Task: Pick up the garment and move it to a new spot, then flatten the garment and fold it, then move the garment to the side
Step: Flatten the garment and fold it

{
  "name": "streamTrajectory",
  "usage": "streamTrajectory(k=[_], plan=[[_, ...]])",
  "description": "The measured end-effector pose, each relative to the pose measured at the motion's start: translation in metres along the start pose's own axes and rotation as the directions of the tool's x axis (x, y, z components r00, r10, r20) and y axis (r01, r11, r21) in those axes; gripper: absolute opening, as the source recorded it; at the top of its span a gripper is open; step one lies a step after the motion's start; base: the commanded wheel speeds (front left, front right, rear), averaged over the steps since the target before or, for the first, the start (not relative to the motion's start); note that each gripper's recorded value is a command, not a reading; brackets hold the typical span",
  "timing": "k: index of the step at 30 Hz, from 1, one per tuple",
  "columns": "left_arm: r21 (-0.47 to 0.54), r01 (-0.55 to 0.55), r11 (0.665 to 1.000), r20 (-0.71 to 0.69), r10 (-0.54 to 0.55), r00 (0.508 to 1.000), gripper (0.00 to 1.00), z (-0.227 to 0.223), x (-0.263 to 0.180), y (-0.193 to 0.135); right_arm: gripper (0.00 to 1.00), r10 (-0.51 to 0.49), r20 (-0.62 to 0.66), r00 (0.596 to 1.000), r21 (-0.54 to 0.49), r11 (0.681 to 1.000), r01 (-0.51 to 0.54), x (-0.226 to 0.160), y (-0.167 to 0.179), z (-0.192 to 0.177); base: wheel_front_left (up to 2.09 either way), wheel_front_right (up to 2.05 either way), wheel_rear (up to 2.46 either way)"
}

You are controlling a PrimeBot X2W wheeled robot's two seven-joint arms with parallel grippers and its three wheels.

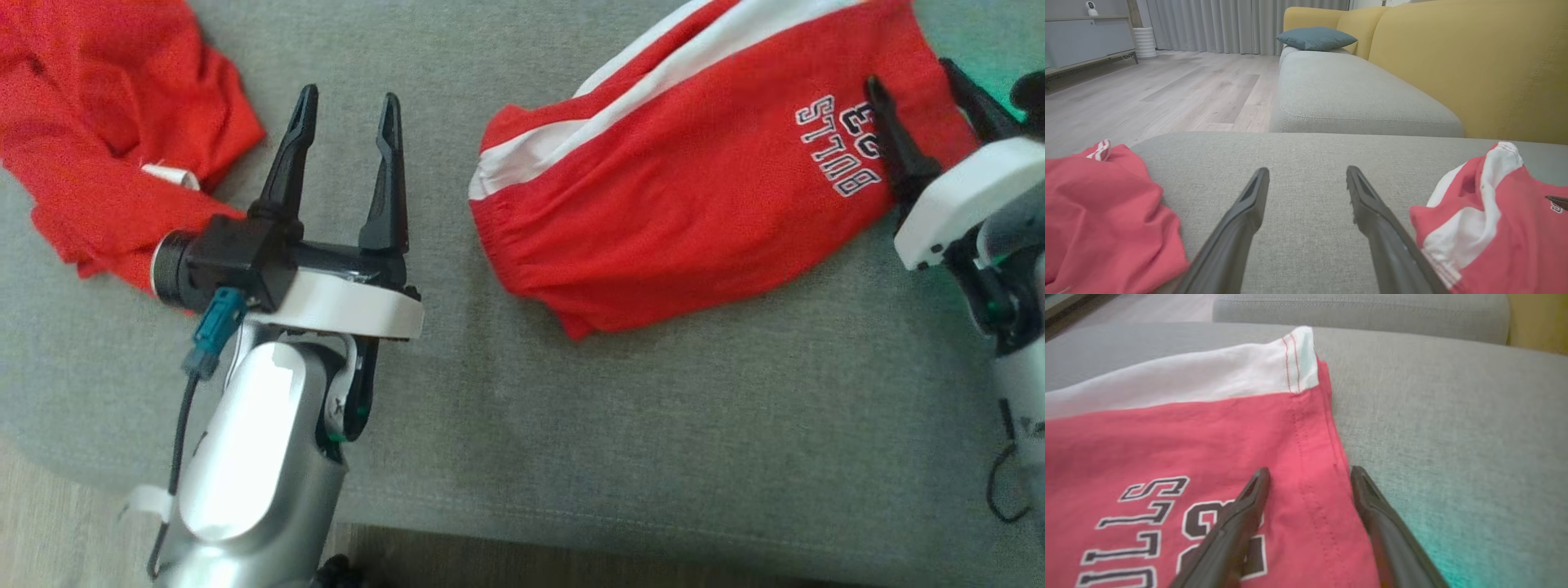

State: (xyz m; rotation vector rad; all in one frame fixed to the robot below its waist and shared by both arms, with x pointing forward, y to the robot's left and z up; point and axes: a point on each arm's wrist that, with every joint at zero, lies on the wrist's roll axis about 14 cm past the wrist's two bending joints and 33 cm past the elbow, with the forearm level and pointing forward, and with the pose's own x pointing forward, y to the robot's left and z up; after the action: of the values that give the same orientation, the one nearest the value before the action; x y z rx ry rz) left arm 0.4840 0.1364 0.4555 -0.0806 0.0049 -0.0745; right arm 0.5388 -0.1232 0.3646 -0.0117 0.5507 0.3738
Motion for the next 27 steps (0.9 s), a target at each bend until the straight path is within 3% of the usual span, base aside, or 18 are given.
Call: streamTrajectory(k=[8,9,11,19,27], plan=[[-0.003,-0.013,1.000,-0.008,0.013,1.000,1.00,-0.002,-0.001,0.003,1.00,0.016,-0.099,0.995,0.009,1.000,-0.015,0.011,0.000,-0.001,0.00,0.00,0.00],[-0.004,-0.013,1.000,-0.007,0.013,1.000,1.00,-0.002,-0.001,0.003,0.63,0.020,-0.119,0.993,0.016,1.000,-0.018,0.011,0.000,-0.002,0.00,0.00,0.00],[-0.007,-0.005,1.000,-0.005,0.005,1.000,1.00,-0.001,-0.001,0.001,0.00,0.030,-0.148,0.988,0.014,0.999,-0.028,0.010,0.002,-0.003,0.00,0.00,0.00],[0.000,0.001,1.000,0.006,-0.001,1.000,1.00,0.004,-0.001,-0.001,0.00,0.052,-0.164,0.985,0.043,0.998,-0.045,0.001,0.008,-0.003,0.00,0.00,0.00],[-0.006,0.024,1.000,0.030,-0.024,0.999,1.00,0.016,-0.007,-0.010,0.00,0.002,-0.057,0.998,0.204,0.979,0.009,-0.041,0.011,-0.024,0.00,0.00,0.00]])
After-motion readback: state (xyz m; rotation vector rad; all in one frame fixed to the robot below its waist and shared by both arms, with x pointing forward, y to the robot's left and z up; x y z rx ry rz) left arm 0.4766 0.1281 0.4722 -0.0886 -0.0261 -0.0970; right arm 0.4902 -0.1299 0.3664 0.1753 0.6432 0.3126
